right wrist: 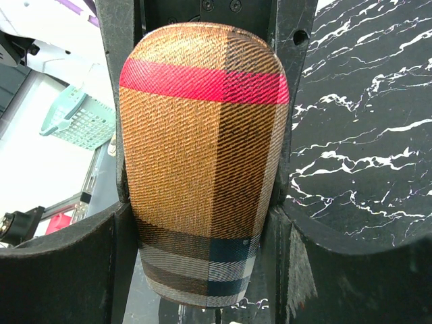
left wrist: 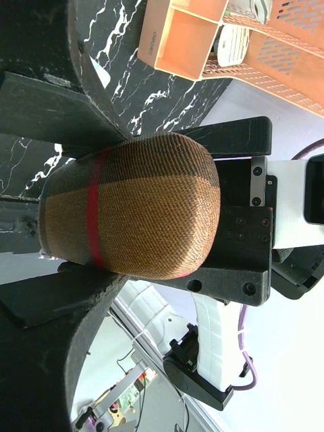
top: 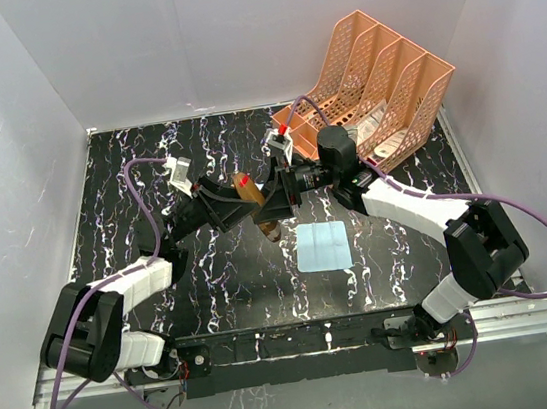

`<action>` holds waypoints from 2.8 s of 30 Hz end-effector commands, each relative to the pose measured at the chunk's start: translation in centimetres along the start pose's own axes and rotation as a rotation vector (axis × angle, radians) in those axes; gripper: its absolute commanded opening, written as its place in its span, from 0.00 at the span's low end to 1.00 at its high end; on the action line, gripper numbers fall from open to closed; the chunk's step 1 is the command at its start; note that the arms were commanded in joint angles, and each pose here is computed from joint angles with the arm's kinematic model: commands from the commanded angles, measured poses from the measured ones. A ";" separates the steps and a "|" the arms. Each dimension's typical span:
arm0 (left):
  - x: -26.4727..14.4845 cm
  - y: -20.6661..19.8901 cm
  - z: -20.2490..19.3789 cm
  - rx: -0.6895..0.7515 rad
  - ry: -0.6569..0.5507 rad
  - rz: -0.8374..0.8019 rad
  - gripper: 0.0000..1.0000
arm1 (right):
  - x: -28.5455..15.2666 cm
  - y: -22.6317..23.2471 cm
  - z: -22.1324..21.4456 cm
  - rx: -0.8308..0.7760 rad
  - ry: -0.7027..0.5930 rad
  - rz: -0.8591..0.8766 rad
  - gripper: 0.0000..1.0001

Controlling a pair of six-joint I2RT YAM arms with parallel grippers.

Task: Organize the sunglasses
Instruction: Open the sunglasses case.

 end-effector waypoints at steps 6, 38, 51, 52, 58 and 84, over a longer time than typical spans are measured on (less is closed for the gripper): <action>0.6 -1.8 0.3 0.075 0.064 -0.106 0.14 | 0.1 1.1 3.3 -0.109 -0.070 -0.003 0.00; 0.5 -4.8 0.3 0.108 0.159 -0.309 0.16 | -4.2 7.6 5.7 -0.134 -0.214 0.280 0.00; 0.1 -4.8 -0.3 0.108 0.177 -0.306 0.16 | -6.4 8.8 6.9 -0.135 -0.288 0.378 0.00; 0.1 -4.8 -0.4 0.108 0.180 -0.304 0.16 | -6.5 8.9 7.0 -0.140 -0.290 0.378 0.00; 0.0 -4.3 -0.7 0.105 0.189 -0.283 0.16 | -7.2 9.3 7.8 -0.161 -0.313 0.370 0.00; -0.3 -1.9 -3.9 0.050 0.249 -0.175 0.15 | -8.5 10.9 9.9 -0.220 -0.365 0.375 0.00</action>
Point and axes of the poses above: each gripper's point midway between its finger pads, its own x axis out along the fingers, its own y axis along the line the jaws close on, z = x × y, the point moved 2 cm from there along -x, back along the fingers, and after that the axes turned 3 degrees about x, right-handed, at the moved point
